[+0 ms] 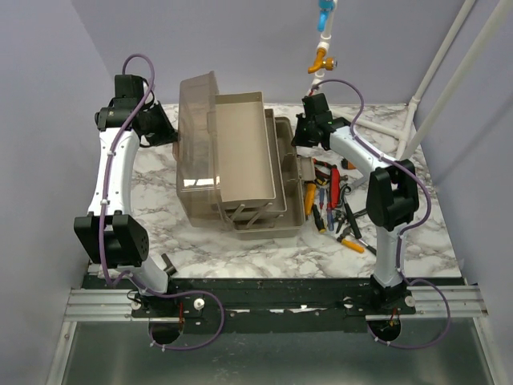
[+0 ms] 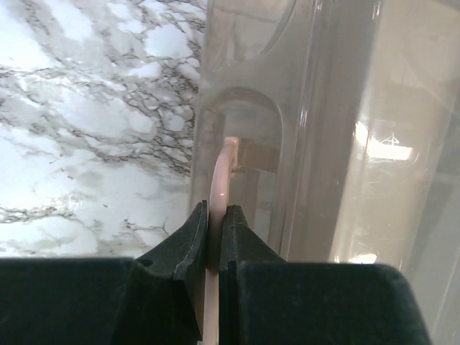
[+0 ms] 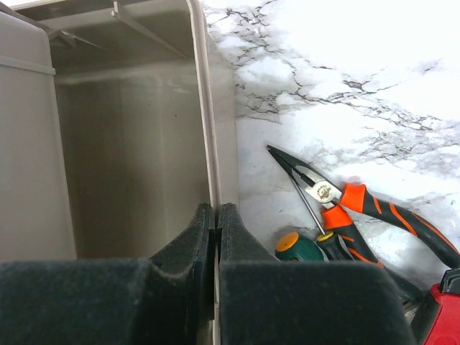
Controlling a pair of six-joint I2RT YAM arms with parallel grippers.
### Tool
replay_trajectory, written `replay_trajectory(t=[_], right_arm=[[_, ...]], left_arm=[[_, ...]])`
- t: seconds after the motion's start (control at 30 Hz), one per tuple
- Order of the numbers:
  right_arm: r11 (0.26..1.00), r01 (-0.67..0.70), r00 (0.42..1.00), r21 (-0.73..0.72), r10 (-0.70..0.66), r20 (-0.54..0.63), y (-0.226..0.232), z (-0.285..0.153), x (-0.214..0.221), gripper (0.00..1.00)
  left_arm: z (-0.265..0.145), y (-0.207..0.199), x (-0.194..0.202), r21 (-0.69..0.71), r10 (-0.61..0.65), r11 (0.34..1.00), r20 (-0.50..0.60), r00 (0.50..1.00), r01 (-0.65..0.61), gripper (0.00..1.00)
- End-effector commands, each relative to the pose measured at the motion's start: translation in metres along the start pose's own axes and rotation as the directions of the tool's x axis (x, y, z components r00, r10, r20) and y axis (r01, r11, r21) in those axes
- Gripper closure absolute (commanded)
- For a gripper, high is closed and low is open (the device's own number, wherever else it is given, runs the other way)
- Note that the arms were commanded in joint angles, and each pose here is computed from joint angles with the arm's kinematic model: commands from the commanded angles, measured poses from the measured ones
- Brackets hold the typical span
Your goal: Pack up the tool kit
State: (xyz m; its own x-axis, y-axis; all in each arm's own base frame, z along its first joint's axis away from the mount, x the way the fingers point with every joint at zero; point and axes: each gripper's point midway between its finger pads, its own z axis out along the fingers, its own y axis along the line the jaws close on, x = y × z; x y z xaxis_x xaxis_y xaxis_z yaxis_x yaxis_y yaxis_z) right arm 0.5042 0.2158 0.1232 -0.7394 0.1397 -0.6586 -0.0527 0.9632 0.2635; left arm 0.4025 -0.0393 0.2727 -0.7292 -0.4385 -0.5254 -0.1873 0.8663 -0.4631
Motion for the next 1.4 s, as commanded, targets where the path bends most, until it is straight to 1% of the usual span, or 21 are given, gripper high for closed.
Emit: replay_trajectory(t=[0.0, 0.17, 0.2, 0.27, 0.33, 0.4, 0.43, 0.5, 0.6, 0.73, 0.83, 0.87, 1.07, 1.17, 1.37], right_arm=[[0.993, -0.015, 1.0, 0.12, 0.012, 0.027, -0.033, 0.002, -0.007, 0.99], [0.993, -0.03, 0.999, 0.114, 0.026, 0.033, -0.033, -0.001, -0.003, 0.99], [0.994, -0.03, 0.999, 0.108, 0.027, 0.033, -0.033, -0.002, -0.002, 0.99], [0.994, -0.034, 0.999, 0.099, 0.031, 0.033, -0.031, -0.002, -0.002, 0.99], [0.995, -0.034, 0.999, 0.09, 0.031, 0.03, -0.029, -0.003, -0.002, 0.99], [0.996, -0.035, 0.999, 0.079, 0.033, 0.029, -0.027, -0.003, -0.002, 0.99], [0.997, -0.037, 0.999, 0.074, 0.035, 0.032, -0.026, -0.003, -0.003, 0.99], [0.997, -0.038, 0.999, 0.063, 0.036, 0.031, -0.024, -0.003, -0.003, 0.99], [0.998, -0.041, 0.999, 0.056, 0.039, 0.03, -0.023, -0.004, -0.003, 0.99], [0.998, -0.04, 0.999, 0.044, 0.039, 0.03, -0.02, -0.005, -0.003, 0.99], [0.998, -0.043, 0.999, 0.039, 0.042, 0.029, -0.02, -0.006, -0.003, 0.99], [0.998, -0.044, 0.999, 0.038, 0.043, 0.028, -0.019, -0.005, -0.003, 0.99], [0.999, -0.046, 0.999, 0.023, 0.045, 0.022, -0.017, -0.005, -0.002, 0.99], [0.999, -0.047, 0.999, 0.019, 0.046, 0.022, -0.016, -0.005, -0.003, 0.99], [0.999, -0.049, 0.999, 0.012, 0.049, 0.016, -0.014, -0.005, -0.001, 0.99]], left_arm=[[-0.004, 0.057, -0.013, -0.255, -0.01, 0.966, 0.088, 0.996, 0.032, 1.0], [0.014, 0.085, -0.011, -0.328, -0.054, 0.943, 0.039, 0.998, 0.064, 1.0], [0.019, 0.09, -0.01, -0.334, -0.066, 0.94, 0.024, 0.998, 0.07, 0.98], [0.028, 0.095, -0.007, -0.326, -0.094, 0.941, -0.012, 0.995, 0.085, 0.86], [0.033, 0.098, -0.001, -0.303, -0.133, 0.946, -0.046, 0.99, 0.114, 0.54], [0.035, 0.095, 0.001, -0.239, -0.171, 0.959, -0.057, 0.984, 0.153, 0.39], [0.037, 0.091, 0.004, -0.198, -0.188, 0.965, -0.063, 0.98, 0.172, 0.35], [0.037, 0.083, 0.006, -0.107, -0.223, 0.97, -0.058, 0.973, 0.216, 0.32], [0.039, 0.077, 0.007, 0.015, -0.282, 0.959, -0.082, 0.956, 0.284, 0.33], [0.042, 0.086, 0.01, 0.069, -0.358, 0.928, -0.106, 0.928, 0.366, 0.36], [0.041, 0.096, 0.01, 0.093, -0.404, 0.905, -0.107, 0.908, 0.414, 0.37], [0.041, 0.1, 0.01, 0.096, -0.417, 0.899, -0.105, 0.903, 0.426, 0.39], [0.046, 0.132, 0.013, 0.064, -0.463, 0.881, -0.089, 0.882, 0.469, 0.41], [0.053, 0.136, 0.016, 0.071, -0.459, 0.881, -0.115, 0.881, 0.468, 0.41], [0.074, 0.15, 0.026, 0.04, -0.473, 0.874, -0.163, 0.866, 0.485, 0.44]])
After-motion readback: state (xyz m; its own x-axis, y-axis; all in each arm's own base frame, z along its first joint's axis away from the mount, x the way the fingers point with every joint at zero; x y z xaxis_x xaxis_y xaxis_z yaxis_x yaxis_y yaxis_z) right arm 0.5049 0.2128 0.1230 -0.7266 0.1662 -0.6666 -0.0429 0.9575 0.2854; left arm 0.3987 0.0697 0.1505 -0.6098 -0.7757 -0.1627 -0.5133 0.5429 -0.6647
